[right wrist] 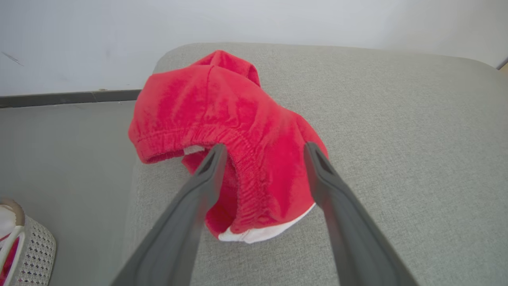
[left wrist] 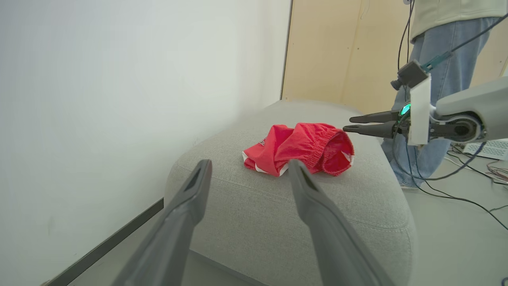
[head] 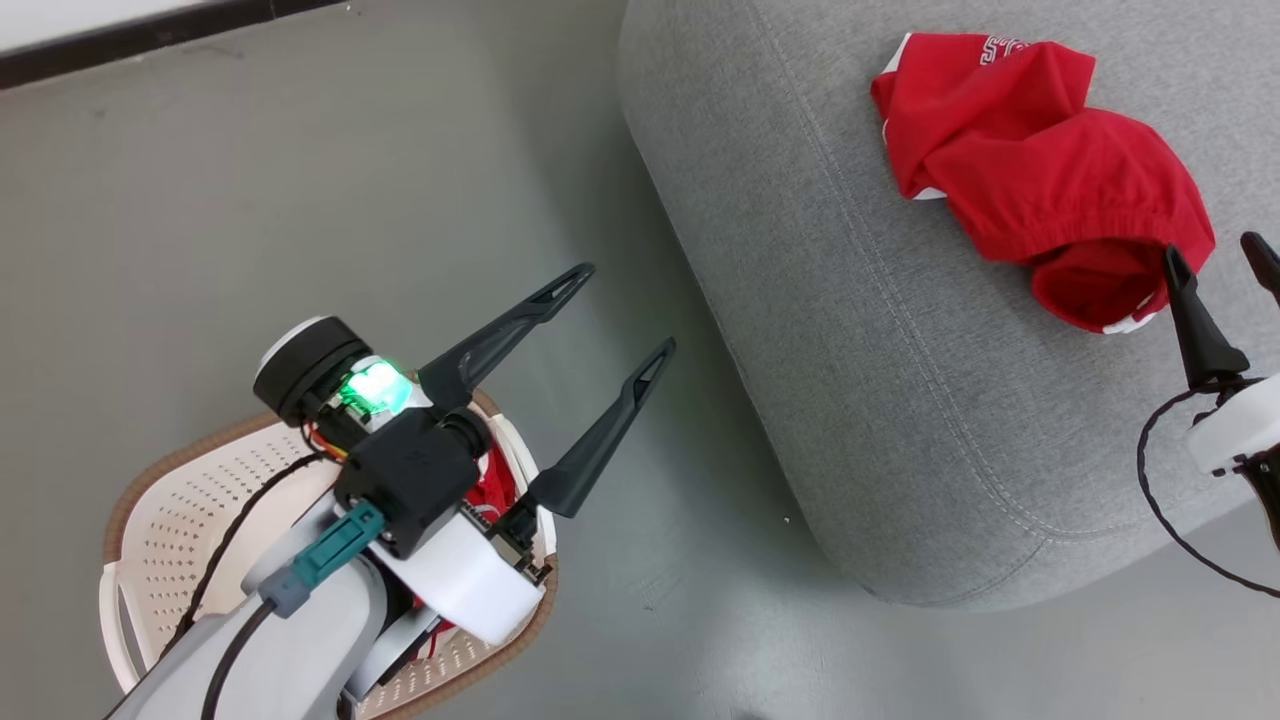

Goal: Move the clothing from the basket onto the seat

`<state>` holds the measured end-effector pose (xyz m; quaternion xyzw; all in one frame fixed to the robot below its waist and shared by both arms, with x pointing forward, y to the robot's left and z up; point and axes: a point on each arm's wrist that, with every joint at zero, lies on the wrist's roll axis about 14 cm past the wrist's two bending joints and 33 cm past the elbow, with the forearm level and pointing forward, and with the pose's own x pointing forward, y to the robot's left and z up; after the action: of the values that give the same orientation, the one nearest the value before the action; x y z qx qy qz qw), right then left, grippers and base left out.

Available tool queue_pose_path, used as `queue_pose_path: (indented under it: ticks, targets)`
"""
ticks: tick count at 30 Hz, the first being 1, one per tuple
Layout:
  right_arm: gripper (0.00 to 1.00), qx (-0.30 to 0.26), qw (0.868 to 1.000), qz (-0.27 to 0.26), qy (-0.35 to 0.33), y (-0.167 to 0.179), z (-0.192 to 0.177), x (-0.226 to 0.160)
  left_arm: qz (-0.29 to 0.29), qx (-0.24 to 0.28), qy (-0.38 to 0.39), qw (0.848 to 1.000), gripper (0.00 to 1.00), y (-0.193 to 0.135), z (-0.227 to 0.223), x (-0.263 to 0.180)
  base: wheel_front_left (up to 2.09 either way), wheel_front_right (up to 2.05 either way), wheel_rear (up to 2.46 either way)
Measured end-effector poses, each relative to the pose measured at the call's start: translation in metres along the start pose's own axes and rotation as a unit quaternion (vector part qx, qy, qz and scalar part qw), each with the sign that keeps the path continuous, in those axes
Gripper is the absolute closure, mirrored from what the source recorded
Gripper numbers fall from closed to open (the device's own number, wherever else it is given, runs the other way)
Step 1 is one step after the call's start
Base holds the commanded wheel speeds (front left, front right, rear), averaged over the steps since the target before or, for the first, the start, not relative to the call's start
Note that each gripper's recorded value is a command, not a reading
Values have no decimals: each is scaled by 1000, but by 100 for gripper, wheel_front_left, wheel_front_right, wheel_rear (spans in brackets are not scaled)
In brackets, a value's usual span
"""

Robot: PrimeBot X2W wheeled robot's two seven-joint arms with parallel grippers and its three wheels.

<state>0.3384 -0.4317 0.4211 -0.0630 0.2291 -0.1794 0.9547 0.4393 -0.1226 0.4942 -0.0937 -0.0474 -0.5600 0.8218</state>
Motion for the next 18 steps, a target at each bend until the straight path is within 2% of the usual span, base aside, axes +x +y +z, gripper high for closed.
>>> queue_pose_path:
  ticks: [9,18]
  targets:
    - [0,-5,999,8,-52,-7,34,-8,44,1,-6,999,0,12,6,-8,0,0,0]
    - [0,-22,989,60,-135,28,90,0,112,14,-7,994,0,33,13,-27,0,0,0]
